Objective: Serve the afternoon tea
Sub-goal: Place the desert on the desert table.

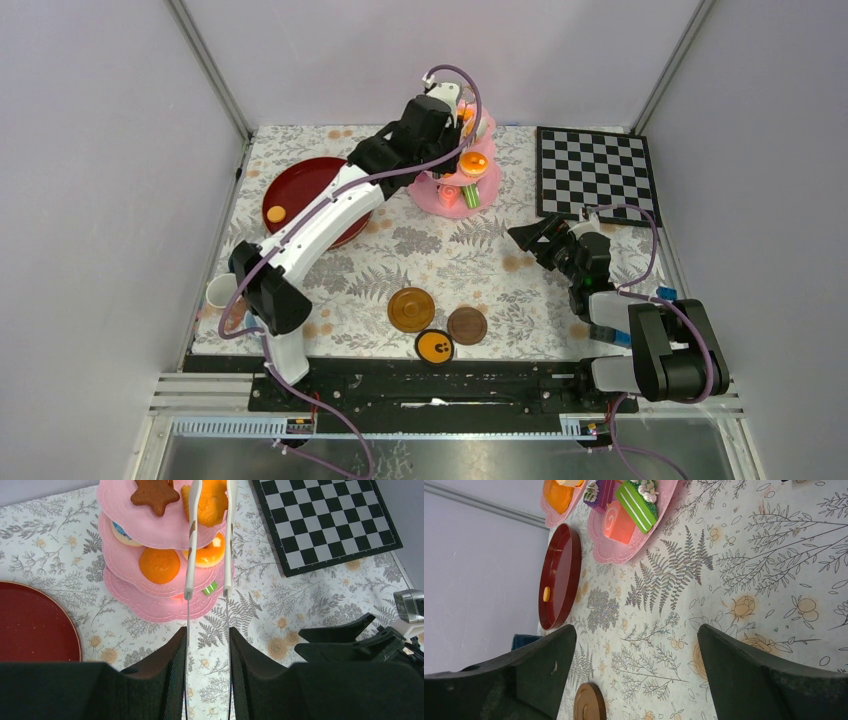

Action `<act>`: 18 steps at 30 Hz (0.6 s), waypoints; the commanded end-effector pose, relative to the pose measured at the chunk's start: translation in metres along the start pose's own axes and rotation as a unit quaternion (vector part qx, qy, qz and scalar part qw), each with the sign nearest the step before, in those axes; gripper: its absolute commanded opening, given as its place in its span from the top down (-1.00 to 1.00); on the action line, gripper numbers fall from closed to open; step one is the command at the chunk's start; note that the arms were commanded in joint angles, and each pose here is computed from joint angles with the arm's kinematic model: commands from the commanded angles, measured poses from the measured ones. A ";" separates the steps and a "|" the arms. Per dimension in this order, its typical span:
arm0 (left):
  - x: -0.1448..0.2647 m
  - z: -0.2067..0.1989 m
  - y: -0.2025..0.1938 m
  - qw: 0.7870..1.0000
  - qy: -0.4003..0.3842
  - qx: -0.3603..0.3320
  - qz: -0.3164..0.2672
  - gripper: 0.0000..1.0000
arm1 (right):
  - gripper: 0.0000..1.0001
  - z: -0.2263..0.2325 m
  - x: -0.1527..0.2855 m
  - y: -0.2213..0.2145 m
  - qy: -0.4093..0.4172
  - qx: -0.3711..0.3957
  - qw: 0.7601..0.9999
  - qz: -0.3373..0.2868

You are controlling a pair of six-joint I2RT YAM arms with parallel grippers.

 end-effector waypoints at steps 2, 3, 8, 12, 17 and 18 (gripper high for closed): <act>0.003 -0.009 0.039 0.997 -0.004 0.004 -0.080 0.52 | -0.97 0.006 0.000 0.008 0.016 0.010 1.000 -0.022; 0.001 -0.009 0.039 0.997 -0.003 0.001 -0.079 0.52 | -0.97 0.006 0.000 0.008 0.017 0.010 1.000 -0.022; -0.006 -0.009 0.040 0.997 0.008 -0.008 -0.076 0.51 | -0.97 0.005 0.000 0.007 0.016 0.009 1.000 -0.021; -0.009 -0.006 0.040 0.997 0.024 -0.018 -0.076 0.46 | -0.97 0.006 -0.001 0.007 0.017 0.008 1.000 -0.020; -0.013 -0.004 0.037 0.997 0.033 -0.027 -0.068 0.42 | -0.97 0.006 -0.001 0.008 0.017 0.008 1.000 -0.020; -0.014 -0.004 0.036 0.997 0.034 -0.028 -0.066 0.41 | -0.97 0.006 -0.001 0.008 0.018 0.008 1.000 -0.019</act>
Point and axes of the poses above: each gripper's point midway between its finger pads, its own x axis back along the fingers, its own z axis along the line the jaws close on, y = z × x, the point moved 8 cm from there along x, back along the fingers, and after that the axes turned 4 degrees about x, right-handed, at the moved point
